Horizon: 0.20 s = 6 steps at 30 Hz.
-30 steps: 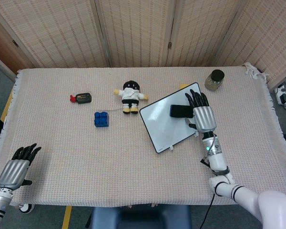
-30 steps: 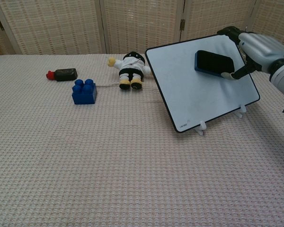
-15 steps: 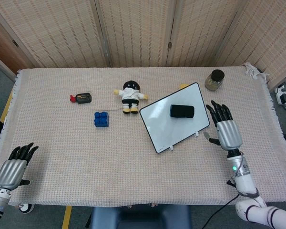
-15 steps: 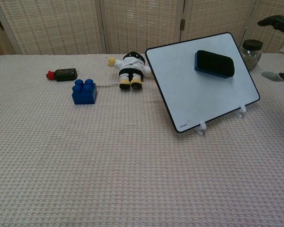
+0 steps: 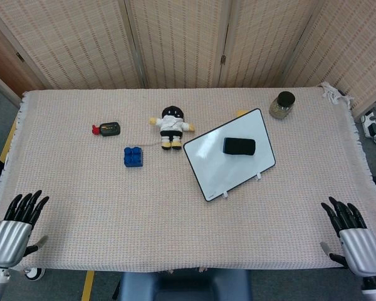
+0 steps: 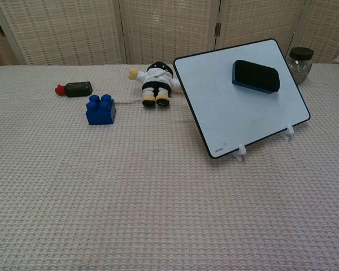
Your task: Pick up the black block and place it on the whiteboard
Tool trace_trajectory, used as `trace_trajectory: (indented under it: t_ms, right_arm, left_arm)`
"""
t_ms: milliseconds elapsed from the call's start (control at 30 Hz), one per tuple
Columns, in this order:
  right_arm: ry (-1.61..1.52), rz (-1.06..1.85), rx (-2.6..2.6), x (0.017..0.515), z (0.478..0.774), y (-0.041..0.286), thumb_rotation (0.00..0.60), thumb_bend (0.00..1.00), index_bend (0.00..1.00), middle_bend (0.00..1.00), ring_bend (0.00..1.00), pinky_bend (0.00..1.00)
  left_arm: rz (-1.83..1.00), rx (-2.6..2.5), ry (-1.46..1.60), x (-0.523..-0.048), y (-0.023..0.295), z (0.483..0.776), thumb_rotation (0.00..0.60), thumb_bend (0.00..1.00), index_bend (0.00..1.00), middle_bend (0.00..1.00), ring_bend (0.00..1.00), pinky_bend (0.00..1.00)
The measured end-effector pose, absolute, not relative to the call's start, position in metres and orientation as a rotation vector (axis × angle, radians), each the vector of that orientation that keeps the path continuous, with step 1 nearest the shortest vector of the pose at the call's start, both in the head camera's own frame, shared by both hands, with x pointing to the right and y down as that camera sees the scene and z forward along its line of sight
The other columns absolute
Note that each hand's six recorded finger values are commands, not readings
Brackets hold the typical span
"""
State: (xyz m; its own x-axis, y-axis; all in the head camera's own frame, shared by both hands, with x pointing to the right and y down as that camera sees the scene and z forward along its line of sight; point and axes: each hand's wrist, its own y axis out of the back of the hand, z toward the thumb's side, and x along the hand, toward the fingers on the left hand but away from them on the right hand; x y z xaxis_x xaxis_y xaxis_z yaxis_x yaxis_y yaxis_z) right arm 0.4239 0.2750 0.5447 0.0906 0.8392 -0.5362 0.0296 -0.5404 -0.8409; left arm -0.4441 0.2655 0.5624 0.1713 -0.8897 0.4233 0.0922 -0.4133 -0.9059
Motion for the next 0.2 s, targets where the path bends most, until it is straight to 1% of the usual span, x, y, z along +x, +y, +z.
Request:
trace_trajectory:
  t_ms: [200]
  right_arm:
    - [-0.848,1.503,-1.677,0.416,0.526,0.302,0.600,0.31,0.00,0.00,0.00,0.00]
  left_arm:
    - [-1.336,-1.585,0.790,-0.436,0.294,0.542,0.600,0.21,0.00,0.00,0.00,0.00]
